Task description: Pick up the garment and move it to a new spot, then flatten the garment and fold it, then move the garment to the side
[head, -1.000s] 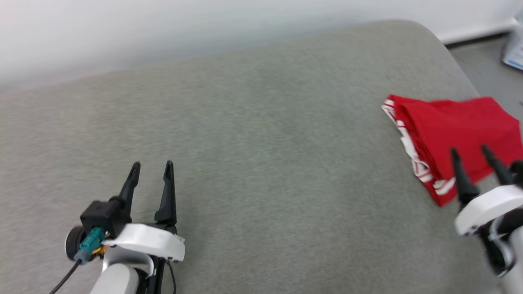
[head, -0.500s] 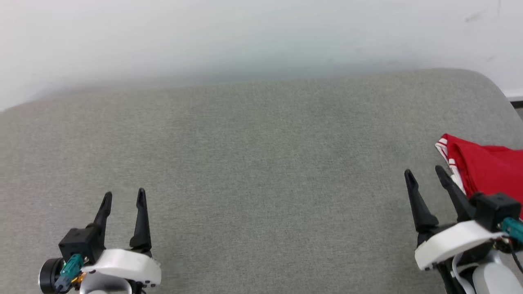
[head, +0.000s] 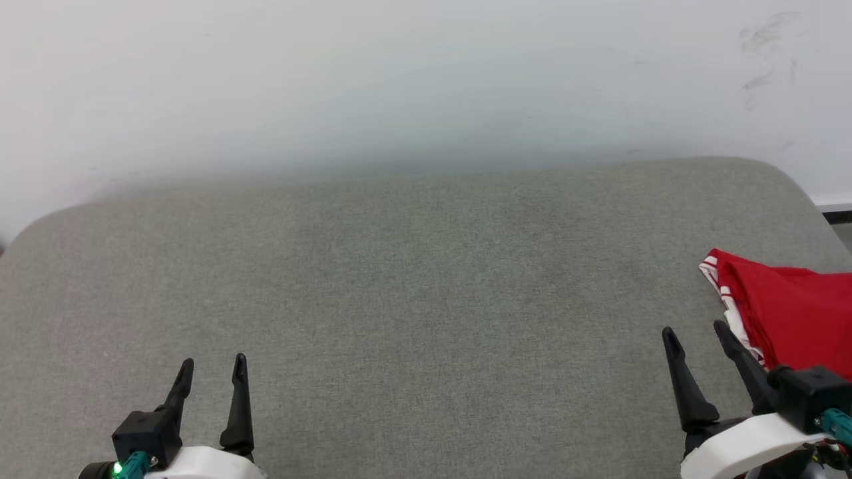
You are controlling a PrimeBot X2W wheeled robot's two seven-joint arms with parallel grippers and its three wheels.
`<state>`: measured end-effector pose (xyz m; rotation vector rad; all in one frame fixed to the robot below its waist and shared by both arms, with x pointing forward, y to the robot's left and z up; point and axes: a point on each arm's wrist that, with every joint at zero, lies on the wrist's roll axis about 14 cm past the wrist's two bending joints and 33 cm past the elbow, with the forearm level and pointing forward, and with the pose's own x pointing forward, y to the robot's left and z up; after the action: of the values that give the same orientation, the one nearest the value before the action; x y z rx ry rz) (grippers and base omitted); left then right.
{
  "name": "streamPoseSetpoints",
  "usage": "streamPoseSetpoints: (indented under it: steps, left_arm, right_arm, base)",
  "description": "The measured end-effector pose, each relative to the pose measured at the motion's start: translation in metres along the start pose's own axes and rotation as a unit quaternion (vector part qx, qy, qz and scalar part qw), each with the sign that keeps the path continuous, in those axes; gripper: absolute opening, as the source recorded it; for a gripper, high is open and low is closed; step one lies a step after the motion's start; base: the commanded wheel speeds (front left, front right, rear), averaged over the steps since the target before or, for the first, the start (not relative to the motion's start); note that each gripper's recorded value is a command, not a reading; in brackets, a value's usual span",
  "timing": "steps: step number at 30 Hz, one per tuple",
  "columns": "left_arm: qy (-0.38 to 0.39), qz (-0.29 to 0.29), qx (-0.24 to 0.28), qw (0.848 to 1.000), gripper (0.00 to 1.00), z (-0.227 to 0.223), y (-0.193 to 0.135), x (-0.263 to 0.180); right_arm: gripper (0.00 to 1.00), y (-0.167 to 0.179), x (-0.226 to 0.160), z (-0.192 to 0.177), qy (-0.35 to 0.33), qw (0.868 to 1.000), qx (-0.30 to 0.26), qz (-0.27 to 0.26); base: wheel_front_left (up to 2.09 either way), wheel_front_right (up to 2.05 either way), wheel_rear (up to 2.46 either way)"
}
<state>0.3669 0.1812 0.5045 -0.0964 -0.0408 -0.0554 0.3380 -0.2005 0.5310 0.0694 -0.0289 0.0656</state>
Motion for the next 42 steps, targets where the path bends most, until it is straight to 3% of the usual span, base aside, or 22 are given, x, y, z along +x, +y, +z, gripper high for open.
streamPoseSetpoints:
  steps: [27, 28, 32, 42]
  left_arm:
    - [0.001, -0.004, 0.005, 1.000, 1.00, -0.001, -0.003, -0.002]
    - [0.006, -0.003, 0.004, 1.000, 0.00, -0.005, -0.003, -0.004]
    - [0.039, 0.004, -0.012, 0.999, 0.00, -0.024, -0.004, -0.012]
    - [0.062, 0.029, -0.104, 0.992, 0.00, -0.030, 0.004, -0.011]
  right_arm:
    - [1.00, 0.007, -0.004, -0.004, 0.008, 1.000, 0.003, 0.004]
    - [0.00, 0.007, -0.005, -0.008, 0.013, 1.000, 0.004, 0.004]
    - [0.00, 0.007, -0.009, -0.023, 0.037, 0.999, 0.018, 0.001]
    - [0.00, 0.003, -0.007, -0.029, 0.042, 0.992, 0.115, -0.011]
  base:
    - [0.00, 0.00, 0.00]
    - [0.00, 0.00, 0.00]
    - [0.00, 0.00, 0.00]
    - [0.00, 0.00, 0.00]
